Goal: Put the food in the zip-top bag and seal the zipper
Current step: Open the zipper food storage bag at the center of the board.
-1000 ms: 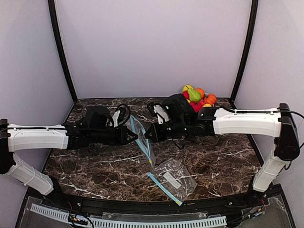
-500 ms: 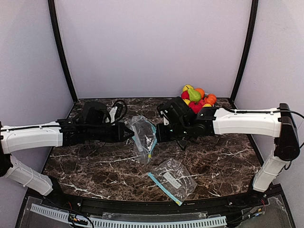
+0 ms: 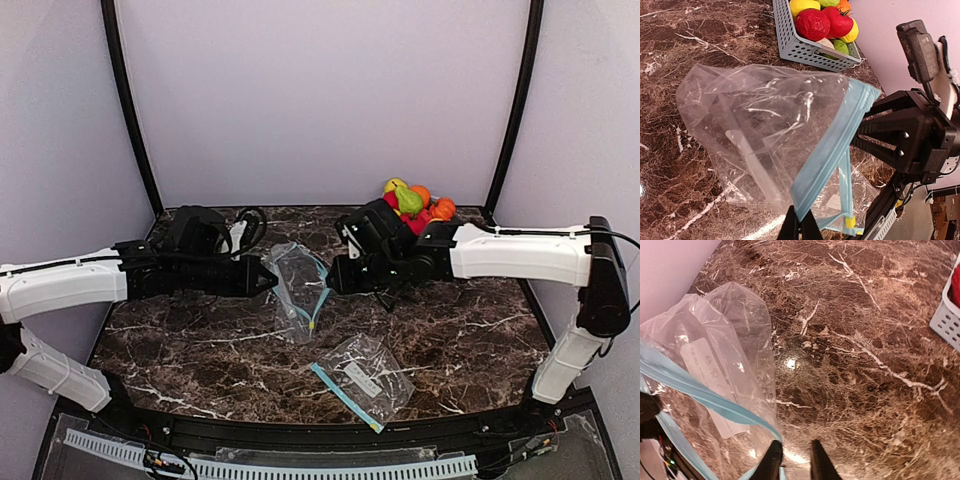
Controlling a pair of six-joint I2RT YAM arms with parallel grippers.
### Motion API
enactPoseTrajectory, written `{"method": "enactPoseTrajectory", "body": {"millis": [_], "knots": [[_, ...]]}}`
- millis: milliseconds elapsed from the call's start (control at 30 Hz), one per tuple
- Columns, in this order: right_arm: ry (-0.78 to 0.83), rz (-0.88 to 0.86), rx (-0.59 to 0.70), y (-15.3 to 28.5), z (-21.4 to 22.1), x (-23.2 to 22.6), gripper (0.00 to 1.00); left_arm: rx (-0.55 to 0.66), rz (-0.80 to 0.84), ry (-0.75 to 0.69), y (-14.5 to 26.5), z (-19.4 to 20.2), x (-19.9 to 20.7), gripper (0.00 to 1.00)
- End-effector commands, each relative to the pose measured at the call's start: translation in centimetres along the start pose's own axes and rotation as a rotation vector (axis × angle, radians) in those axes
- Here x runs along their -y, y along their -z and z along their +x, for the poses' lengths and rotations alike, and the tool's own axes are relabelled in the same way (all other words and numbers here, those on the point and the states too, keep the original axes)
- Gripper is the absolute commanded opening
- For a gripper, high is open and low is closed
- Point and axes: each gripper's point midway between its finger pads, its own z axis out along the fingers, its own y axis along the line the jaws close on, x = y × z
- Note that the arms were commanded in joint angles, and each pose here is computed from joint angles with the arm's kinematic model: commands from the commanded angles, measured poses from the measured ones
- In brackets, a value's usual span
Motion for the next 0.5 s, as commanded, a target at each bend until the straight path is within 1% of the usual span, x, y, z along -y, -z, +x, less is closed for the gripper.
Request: {"method": "enactPoseTrajectory", "body": {"millis": [0, 67, 100, 167, 233, 333, 467], "knots": [[0.057, -0.130, 0.031, 1.8, -0.9, -2.0, 0.40, -0.014, -0.036, -0.001, -0.4, 0.2, -0.5, 0.01], [0.083, -0.153, 0.055, 3.3, -1.3, -2.2, 0.56, -0.014, -0.037, -0.002, -0.6, 0.1, -0.5, 0.01], [0.094, -0.159, 0.068, 4.0, -1.4, -2.2, 0.62, -0.016, -0.039, -0.002, -0.8, 0.1, -0.5, 0.01], [0.115, -0.157, 0.086, 5.5, -1.7, -1.8, 0.71, -0.011, -0.037, -0.001, -1.0, -0.1, -0.5, 0.01], [0.116, -0.113, 0.102, 6.9, -2.2, -0.4, 0.79, -0.010, -0.038, 0.001, -1.1, -0.1, -0.5, 0.01], [0.098, -0.038, 0.097, 8.2, -2.7, 2.6, 0.84, -0.012, -0.034, 0.007, -1.4, -0.1, -0.5, 0.01], [0.051, 0.075, 0.092, 8.7, -4.1, 8.0, 0.88, -0.022, -0.023, 0.009, -1.8, -0.1, -0.2, 0.01]]}}
